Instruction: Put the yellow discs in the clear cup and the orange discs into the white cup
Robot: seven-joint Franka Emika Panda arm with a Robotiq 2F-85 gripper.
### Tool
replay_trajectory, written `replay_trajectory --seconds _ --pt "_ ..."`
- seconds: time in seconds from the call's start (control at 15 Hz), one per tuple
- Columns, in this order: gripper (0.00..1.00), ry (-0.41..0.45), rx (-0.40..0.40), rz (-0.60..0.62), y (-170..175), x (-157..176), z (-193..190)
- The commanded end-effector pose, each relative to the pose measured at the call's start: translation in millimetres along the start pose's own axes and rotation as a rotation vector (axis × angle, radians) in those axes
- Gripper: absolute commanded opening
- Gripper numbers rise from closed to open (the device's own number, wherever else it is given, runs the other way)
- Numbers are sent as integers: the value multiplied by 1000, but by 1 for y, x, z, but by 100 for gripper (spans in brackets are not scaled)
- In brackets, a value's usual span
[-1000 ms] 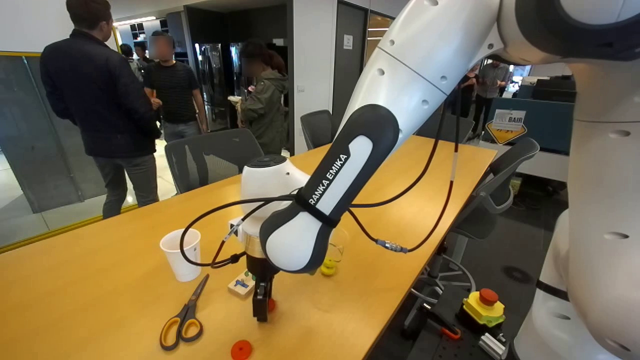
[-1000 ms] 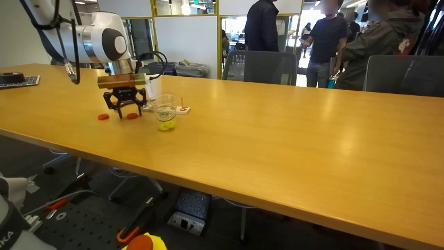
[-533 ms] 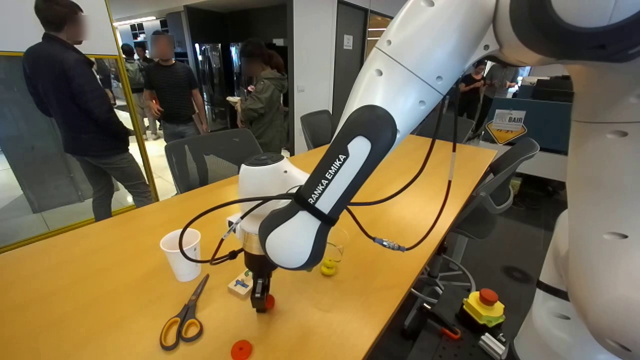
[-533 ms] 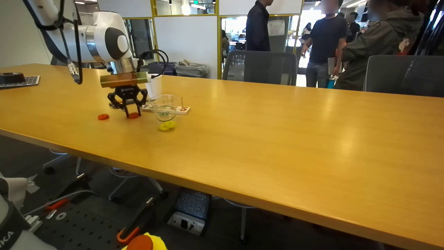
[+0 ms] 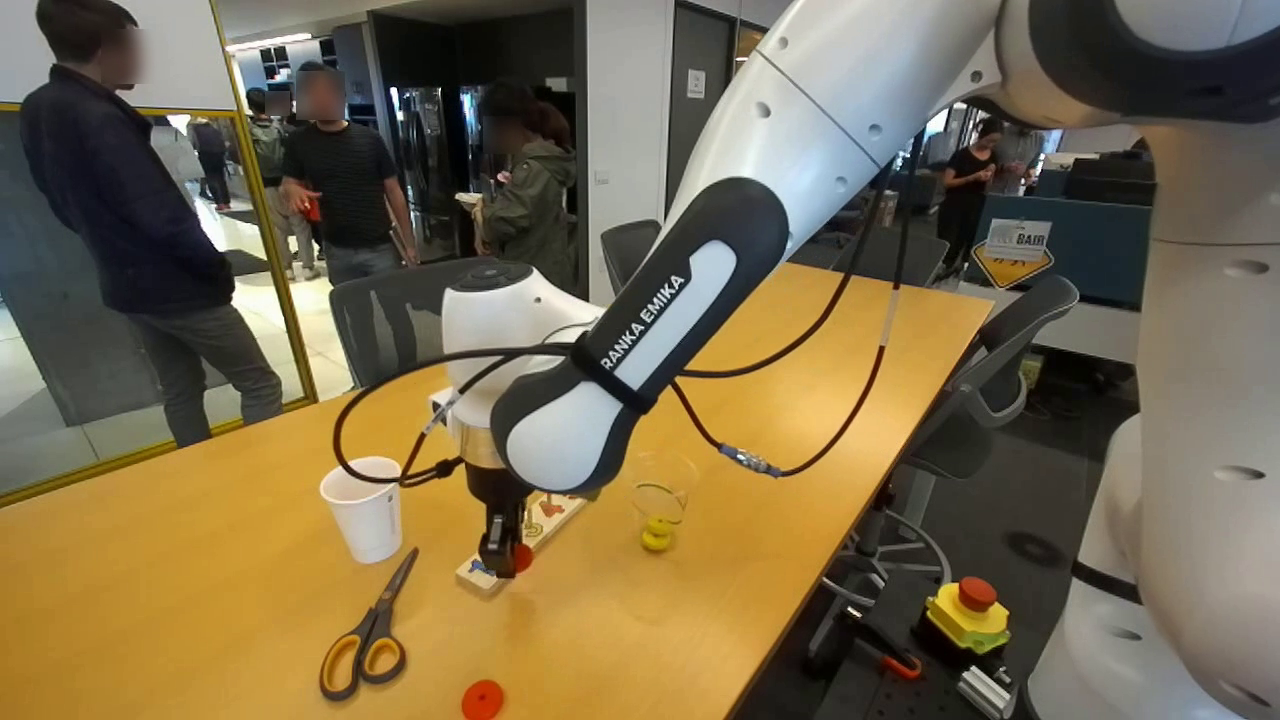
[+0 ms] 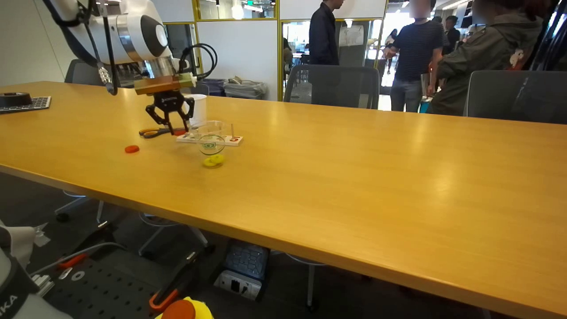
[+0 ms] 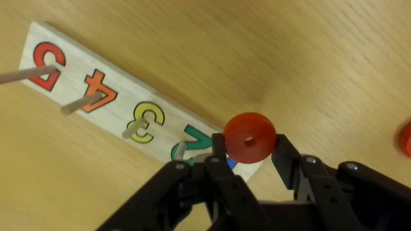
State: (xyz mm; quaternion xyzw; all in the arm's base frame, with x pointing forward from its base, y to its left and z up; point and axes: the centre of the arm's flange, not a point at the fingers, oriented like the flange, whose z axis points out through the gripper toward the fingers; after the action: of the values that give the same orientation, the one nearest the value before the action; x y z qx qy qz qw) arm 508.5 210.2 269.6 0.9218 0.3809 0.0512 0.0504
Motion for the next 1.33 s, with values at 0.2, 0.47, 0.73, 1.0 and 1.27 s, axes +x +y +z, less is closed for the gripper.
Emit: replay_trajectory --seconds 0.2,0.47,0.73,1.0,1.27 --pt "24 132 16 -49 7 56 -80" --pt "24 252 34 -126 17 82 -97" --pt "24 339 52 -179 39 102 -96" --pt "24 378 84 -219 60 122 -86" --pt "24 398 90 -240 80 136 -77"
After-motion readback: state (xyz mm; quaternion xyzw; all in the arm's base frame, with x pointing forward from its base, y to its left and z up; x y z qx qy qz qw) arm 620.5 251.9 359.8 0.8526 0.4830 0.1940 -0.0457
